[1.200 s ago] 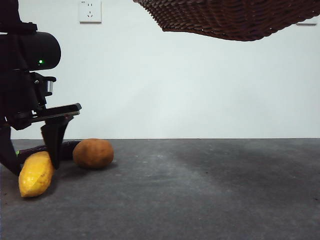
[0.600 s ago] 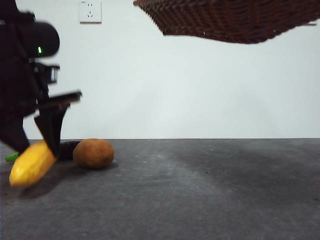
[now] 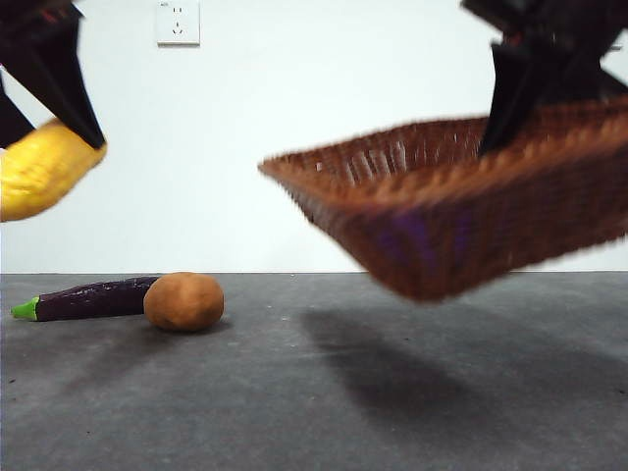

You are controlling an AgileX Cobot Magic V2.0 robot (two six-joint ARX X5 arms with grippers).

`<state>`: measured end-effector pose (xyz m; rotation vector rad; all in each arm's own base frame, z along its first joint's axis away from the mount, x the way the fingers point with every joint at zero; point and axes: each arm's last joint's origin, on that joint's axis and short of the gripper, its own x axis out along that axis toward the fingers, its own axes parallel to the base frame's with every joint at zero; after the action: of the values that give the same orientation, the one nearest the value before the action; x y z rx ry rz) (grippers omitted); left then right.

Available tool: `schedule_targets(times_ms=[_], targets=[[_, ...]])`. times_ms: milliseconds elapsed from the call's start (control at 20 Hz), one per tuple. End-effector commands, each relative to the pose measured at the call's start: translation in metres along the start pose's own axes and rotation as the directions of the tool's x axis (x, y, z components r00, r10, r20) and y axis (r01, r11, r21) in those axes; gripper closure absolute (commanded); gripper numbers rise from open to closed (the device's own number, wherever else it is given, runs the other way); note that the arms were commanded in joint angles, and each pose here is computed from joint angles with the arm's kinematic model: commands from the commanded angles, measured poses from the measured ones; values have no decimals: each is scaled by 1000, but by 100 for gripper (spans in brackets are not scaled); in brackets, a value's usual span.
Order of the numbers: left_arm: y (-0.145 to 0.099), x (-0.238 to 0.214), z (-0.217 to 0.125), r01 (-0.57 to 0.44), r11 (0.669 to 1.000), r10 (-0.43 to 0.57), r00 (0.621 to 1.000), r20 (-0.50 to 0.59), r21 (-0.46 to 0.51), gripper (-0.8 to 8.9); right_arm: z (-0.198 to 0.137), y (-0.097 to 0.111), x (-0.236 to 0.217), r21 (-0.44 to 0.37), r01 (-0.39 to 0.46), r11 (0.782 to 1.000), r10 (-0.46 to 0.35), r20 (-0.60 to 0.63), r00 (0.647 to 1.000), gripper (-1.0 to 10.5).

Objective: Help me put the vegetables on the table into the basket

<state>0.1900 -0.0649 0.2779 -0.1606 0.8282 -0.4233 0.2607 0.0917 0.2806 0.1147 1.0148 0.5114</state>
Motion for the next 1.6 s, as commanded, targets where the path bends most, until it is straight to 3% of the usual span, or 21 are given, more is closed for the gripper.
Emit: schedule_targets(times_ms=[50,250,550,700,1050,1150,1250,1300,1600], targets=[[-5,-10,-6,57,998,-57,998,22,6,822,-11,-3,14,71,-58,996,58,1,998,958],[-31,-13,-2,249,969,-248,965,86,5,822,-29,-1,37,120,-111,987,111,6,994,958],[-96,35,-6,440,898,-441,897,32,16,822,-35,20,45,93,-147,985,148,-3,989,958],[-112,64,-14,438,899,-438,899,-21,-13,822,-36,24,46,86,-138,987,139,-6,990,958],[-115,114,-31,345,932,-357,927,-118,-109,821,-36,24,46,90,-137,986,138,-9,990,958],[-114,116,-32,338,934,-352,927,-129,-119,729,-36,24,46,83,-139,987,141,-12,990,958],[-116,115,-33,362,925,-376,915,-143,-119,378,-36,24,46,79,-139,987,140,-13,990,958],[-116,115,-33,365,923,-380,914,-145,-119,324,-36,24,46,77,-139,987,140,-13,990,958],[-118,106,-29,416,902,-430,892,-141,-114,324,-36,24,46,68,-134,989,136,-13,991,958]])
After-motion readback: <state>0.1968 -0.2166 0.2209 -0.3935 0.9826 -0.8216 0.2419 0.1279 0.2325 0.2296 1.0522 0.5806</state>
